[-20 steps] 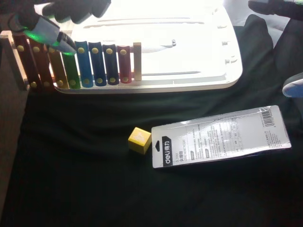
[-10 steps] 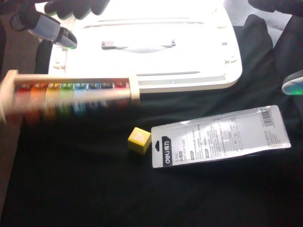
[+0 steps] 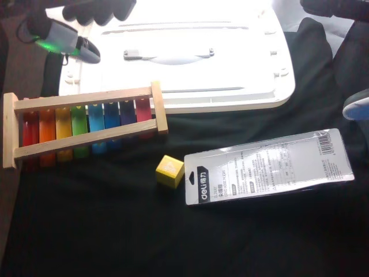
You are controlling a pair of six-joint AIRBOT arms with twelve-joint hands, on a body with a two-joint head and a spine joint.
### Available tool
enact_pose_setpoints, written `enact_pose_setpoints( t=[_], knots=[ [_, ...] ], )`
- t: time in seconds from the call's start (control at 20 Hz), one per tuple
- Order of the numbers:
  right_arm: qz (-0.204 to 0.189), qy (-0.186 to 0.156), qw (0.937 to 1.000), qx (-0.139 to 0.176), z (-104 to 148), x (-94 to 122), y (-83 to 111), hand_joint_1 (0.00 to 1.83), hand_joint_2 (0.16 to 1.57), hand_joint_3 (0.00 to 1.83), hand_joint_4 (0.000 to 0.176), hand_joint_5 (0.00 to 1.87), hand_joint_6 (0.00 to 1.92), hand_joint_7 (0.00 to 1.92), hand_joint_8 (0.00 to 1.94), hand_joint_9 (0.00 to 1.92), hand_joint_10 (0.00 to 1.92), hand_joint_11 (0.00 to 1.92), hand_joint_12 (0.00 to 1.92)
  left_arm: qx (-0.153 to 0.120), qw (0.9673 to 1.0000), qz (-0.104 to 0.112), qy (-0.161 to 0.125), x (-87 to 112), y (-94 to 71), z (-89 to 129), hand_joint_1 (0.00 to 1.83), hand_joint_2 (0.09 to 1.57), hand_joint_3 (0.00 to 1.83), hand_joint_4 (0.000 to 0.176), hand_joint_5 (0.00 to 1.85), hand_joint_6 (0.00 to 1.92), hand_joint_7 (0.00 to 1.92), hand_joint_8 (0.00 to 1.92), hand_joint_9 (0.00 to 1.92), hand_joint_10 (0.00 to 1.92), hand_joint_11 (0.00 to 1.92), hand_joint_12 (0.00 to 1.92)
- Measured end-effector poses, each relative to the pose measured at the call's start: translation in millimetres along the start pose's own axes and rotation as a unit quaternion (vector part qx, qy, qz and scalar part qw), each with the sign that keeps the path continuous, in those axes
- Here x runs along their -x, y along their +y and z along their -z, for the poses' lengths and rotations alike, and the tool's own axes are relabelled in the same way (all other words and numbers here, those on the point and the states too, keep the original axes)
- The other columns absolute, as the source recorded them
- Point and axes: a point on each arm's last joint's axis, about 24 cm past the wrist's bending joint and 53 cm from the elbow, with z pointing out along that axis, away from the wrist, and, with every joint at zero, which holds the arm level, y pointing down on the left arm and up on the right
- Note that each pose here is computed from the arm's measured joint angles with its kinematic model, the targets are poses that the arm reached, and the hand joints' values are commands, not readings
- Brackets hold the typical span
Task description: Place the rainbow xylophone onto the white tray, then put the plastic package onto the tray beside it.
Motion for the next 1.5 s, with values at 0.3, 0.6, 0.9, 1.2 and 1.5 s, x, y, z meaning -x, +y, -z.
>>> enact_pose_setpoints(
  t=[0.3,0.6,0.9,1.2,1.5],
  knots=[
    [-0.001,0.000,1.0000,0.001,0,0,0.3,0.89,0.88,0.00,0.000,0.13,0.00,0.22,0.00,0.22,0.00,0.13,0.13,-0.011,0.9996,0.010,0.023,-22.3,-6.6,4,1.02,0.92,0.00,0.000,0.40,0.13,0.55,0.25,0.58,0.33,0.44,0.72],
    [-0.001,0.000,1.0000,0.000,0,-1,-0.1,0.86,0.86,0.00,0.000,0.14,0.00,0.21,0.00,0.21,0.00,0.12,0.12,-0.020,0.9986,0.011,0.047,-42.2,-10.7,12,0.85,0.80,0.00,0.000,0.00,0.00,0.15,0.00,0.12,0.00,0.04,0.21],
    [-0.002,0.000,1.0000,0.000,0,-1,0.2,0.83,0.86,0.00,0.000,0.12,0.00,0.19,0.00,0.21,0.00,0.13,0.13,-0.010,0.9970,0.004,0.077,-68.6,-6.2,18,0.80,0.75,0.00,0.000,0.00,0.00,0.00,0.00,0.00,0.00,0.00,0.00],
    [-0.002,0.000,1.0000,0.000,0,-1,0.2,0.85,0.86,0.00,0.000,0.15,0.01,0.22,0.01,0.24,0.01,0.15,0.14,0.028,0.9936,0.004,0.109,-97.8,17.0,25,0.90,0.72,0.00,0.000,0.00,0.00,0.00,0.00,0.00,0.00,0.03,0.02],
    [-0.002,0.000,1.0000,0.002,-1,-1,0.6,0.87,0.87,0.00,0.000,0.15,0.00,0.23,0.01,0.23,0.00,0.15,0.14,0.073,0.9884,0.025,0.131,-124.3,48.3,26,0.83,0.70,0.00,0.002,0.00,0.00,0.00,0.00,0.00,0.00,0.02,0.01]
  ],
)
